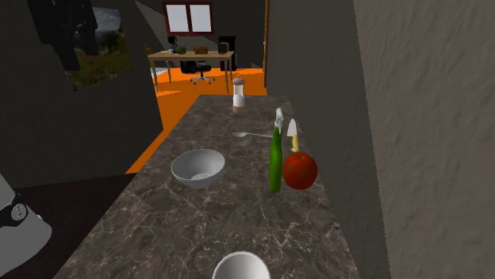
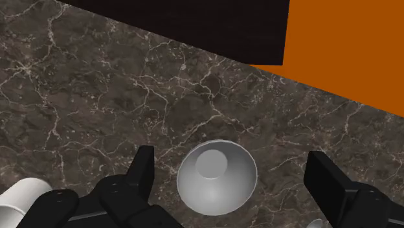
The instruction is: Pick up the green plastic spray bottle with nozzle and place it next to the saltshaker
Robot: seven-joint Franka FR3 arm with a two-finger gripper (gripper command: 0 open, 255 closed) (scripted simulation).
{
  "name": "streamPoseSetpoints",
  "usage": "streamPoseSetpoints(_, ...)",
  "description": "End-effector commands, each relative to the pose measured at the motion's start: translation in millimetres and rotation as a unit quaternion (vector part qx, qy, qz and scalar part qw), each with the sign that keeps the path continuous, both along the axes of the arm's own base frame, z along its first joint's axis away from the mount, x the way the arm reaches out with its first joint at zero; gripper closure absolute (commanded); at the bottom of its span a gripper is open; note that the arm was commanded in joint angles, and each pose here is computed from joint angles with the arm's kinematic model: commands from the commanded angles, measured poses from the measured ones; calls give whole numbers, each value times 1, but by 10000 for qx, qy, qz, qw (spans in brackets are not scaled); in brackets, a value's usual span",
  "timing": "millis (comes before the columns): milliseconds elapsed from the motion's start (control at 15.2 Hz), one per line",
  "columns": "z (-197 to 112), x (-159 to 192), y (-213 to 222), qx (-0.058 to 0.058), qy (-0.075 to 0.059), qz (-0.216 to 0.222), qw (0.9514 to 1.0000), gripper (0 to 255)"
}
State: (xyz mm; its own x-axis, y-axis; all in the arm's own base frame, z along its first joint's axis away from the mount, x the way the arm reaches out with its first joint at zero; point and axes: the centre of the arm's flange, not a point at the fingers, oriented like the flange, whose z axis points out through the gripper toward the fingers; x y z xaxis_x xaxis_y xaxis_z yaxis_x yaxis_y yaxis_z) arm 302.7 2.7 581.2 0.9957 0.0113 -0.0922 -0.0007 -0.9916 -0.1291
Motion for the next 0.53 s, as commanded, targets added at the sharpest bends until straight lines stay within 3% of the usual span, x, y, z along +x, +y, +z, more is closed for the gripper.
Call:
streamPoseSetpoints(0,0,0,0,0,0,0,10000,0)
streamPoseSetpoints(198,-25,15,-26,123,-245,499,9984,0)
streamPoseSetpoints(462,-57,41,-56,285,-571,1162,9912,0)
